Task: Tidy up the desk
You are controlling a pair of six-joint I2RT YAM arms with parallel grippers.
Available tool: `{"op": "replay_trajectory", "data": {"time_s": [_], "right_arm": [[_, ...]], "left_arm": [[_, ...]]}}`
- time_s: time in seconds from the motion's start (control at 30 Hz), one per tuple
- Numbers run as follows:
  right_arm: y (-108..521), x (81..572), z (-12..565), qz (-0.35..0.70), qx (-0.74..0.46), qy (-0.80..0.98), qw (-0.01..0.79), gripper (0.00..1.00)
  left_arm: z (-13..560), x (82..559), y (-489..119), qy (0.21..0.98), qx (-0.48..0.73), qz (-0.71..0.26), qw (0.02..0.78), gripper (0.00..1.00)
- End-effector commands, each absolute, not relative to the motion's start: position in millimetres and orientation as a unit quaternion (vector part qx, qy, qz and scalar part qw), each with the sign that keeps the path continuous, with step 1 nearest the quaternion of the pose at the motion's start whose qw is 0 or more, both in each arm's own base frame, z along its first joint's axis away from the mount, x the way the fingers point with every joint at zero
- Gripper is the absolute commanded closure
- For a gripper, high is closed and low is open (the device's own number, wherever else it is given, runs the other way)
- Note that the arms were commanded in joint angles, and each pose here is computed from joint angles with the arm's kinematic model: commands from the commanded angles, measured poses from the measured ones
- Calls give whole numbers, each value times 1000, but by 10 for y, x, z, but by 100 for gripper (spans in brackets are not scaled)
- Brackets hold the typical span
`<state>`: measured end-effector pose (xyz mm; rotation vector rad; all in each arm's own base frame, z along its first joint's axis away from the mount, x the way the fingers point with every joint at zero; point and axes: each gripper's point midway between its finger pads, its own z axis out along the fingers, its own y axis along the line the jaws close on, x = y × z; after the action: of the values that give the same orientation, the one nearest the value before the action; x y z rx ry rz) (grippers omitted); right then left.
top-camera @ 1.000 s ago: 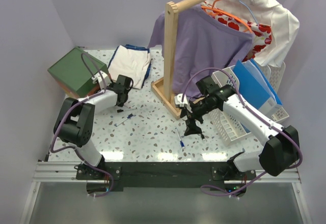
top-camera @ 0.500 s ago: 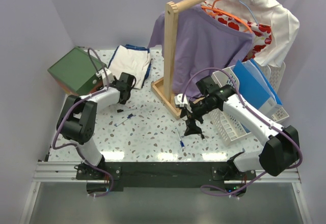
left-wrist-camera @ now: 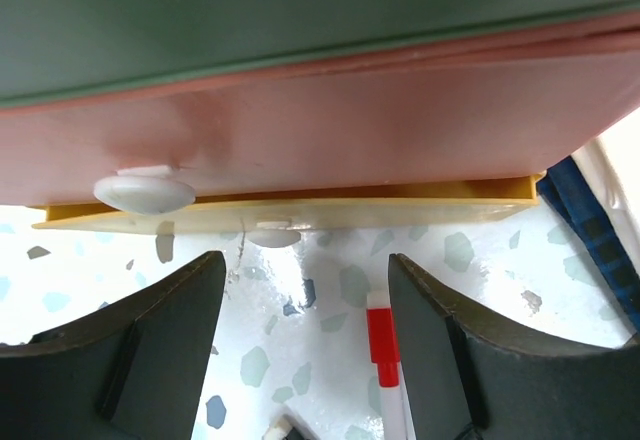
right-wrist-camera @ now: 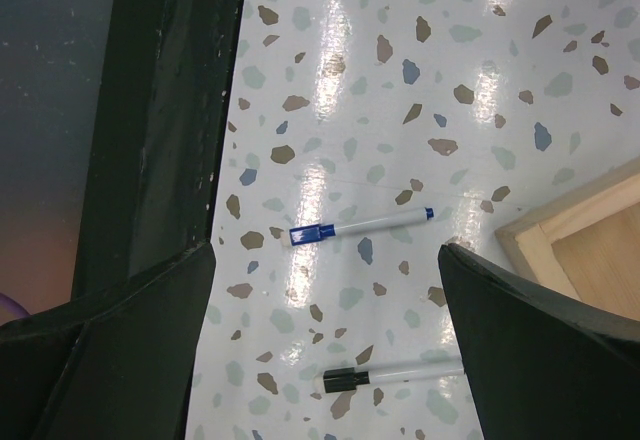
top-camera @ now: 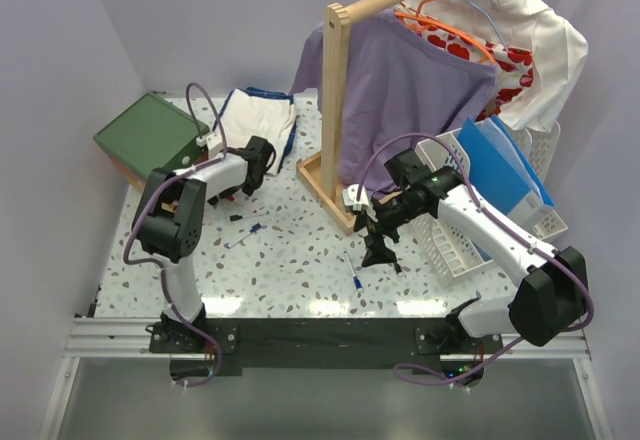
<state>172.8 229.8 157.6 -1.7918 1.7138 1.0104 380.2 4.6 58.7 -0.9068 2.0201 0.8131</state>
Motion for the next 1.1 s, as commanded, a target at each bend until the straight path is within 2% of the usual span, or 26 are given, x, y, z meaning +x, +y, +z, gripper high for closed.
{"op": "replay_trajectory", "data": {"time_s": [0.0,0.37,0.67,1.07], "right_arm": [[2305,1740,1651,364,-660,612,242,1],[2308,1741,1661,364,-660,610,243,1],[2312,1739,1648,367,-659,611,240,1],[2309,1742,1652,366,-659,611,241,1]], "left_arm": [[801,3879,143,763,-365,347,405,29],[755,3852,167,780,-325,367,389,31],[922,3730,149,762,-252,437,405,30],[773,3760,75,790,-196,442,377,32]]}}
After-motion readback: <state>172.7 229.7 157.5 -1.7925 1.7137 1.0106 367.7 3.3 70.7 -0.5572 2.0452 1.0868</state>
